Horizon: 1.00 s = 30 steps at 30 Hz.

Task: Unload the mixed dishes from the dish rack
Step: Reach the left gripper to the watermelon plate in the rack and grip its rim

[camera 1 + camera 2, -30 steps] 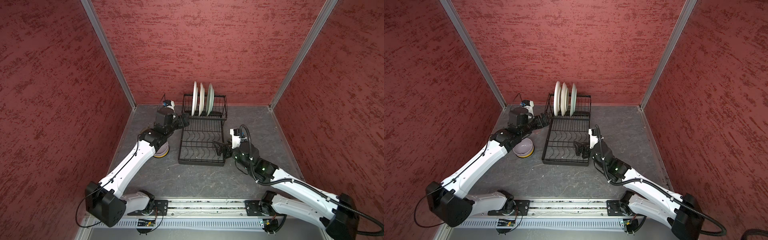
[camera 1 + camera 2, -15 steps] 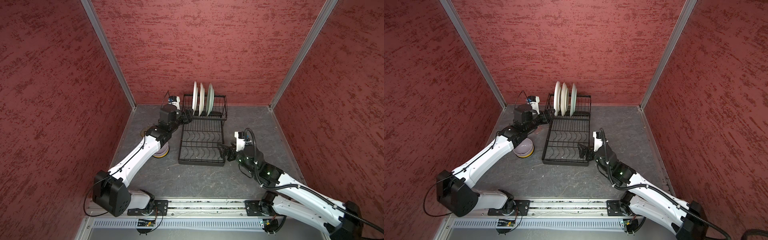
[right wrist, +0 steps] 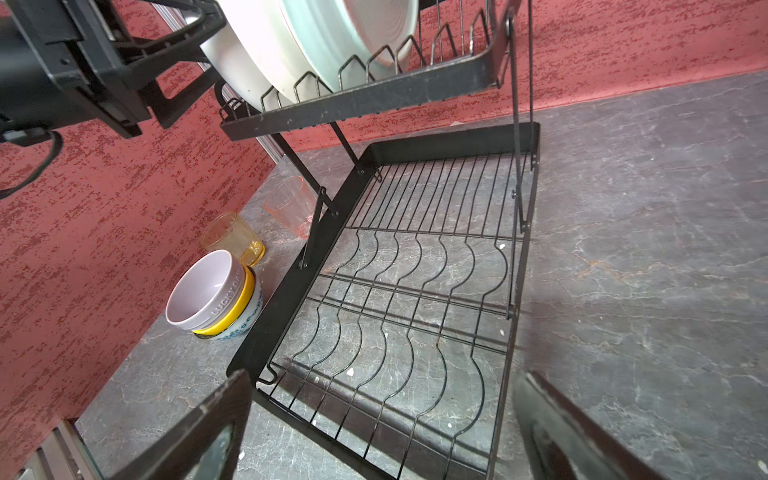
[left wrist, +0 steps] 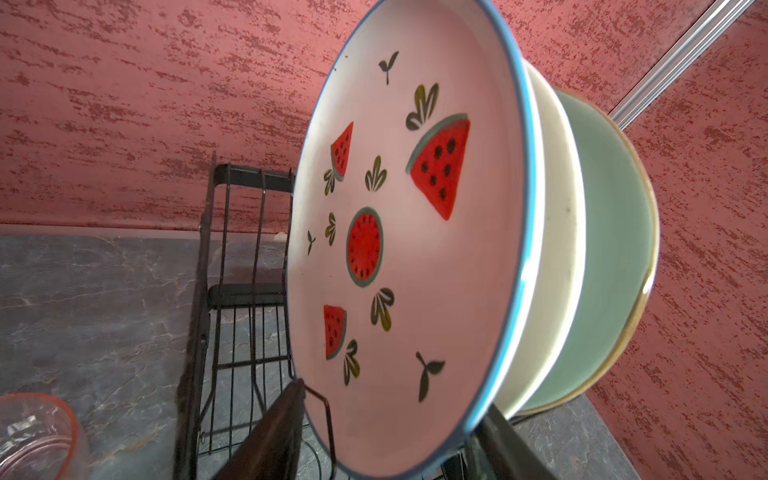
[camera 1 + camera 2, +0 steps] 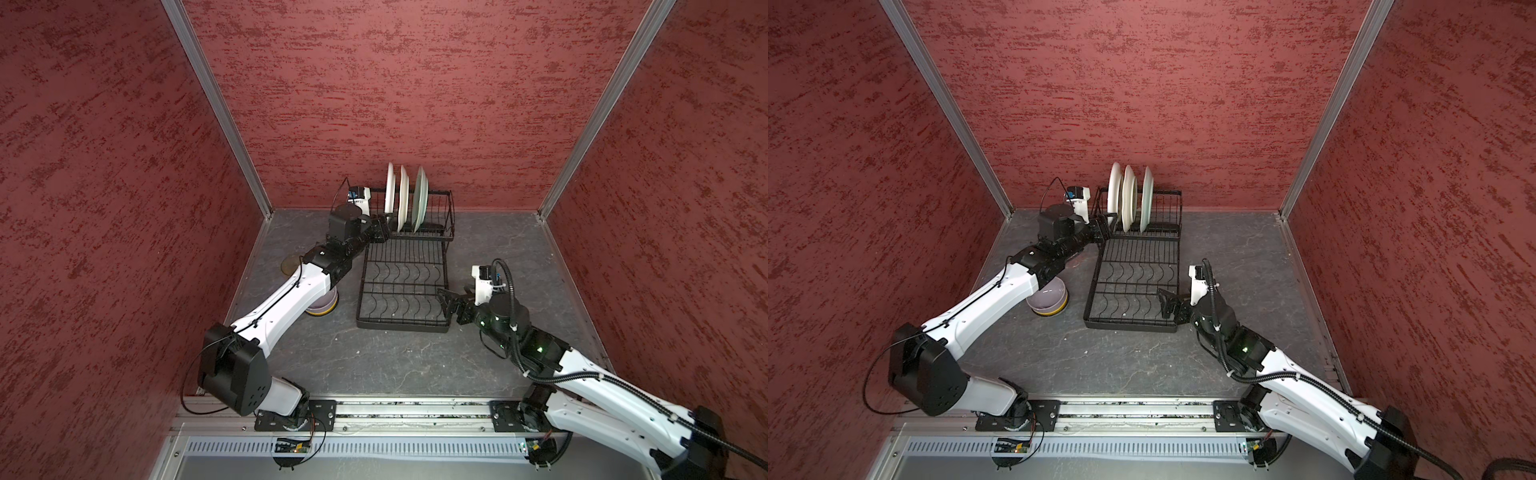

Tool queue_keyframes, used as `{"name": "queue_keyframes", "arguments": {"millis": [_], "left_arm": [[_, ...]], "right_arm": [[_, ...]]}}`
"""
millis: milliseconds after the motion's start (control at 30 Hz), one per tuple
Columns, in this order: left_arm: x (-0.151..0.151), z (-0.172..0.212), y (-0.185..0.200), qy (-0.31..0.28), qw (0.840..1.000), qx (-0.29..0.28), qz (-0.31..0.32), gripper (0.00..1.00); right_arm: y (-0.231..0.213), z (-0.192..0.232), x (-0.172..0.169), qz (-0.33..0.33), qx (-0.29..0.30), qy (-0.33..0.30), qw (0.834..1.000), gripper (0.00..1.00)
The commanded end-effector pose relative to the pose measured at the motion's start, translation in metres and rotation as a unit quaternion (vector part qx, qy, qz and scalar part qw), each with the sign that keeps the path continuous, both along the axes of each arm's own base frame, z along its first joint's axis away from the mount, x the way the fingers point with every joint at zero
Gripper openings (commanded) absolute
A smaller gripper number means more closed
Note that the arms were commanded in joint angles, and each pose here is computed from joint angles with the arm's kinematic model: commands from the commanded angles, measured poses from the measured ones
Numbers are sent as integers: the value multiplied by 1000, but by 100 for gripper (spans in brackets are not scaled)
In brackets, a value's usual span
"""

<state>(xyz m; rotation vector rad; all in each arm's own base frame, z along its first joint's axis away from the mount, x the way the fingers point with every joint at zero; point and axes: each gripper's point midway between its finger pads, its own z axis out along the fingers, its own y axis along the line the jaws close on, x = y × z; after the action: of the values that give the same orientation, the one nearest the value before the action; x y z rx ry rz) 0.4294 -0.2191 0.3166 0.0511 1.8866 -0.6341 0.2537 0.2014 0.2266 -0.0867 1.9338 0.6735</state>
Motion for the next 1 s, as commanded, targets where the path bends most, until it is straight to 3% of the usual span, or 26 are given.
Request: {"name": "queue_keyframes", "arguments": {"millis": [0, 800, 967], "left_arm": [[11, 9, -3, -27, 1000, 14, 3, 58], [30, -2, -15, -23, 999, 44, -6, 33], [31, 0, -16, -27, 998, 54, -4, 31]], "right_arm": [[-9, -1, 2, -20, -2, 0, 1000, 99], [-13, -3, 3, -31, -7, 5, 999, 99], [-13, -4, 3, -32, -7, 5, 999, 99]]}}
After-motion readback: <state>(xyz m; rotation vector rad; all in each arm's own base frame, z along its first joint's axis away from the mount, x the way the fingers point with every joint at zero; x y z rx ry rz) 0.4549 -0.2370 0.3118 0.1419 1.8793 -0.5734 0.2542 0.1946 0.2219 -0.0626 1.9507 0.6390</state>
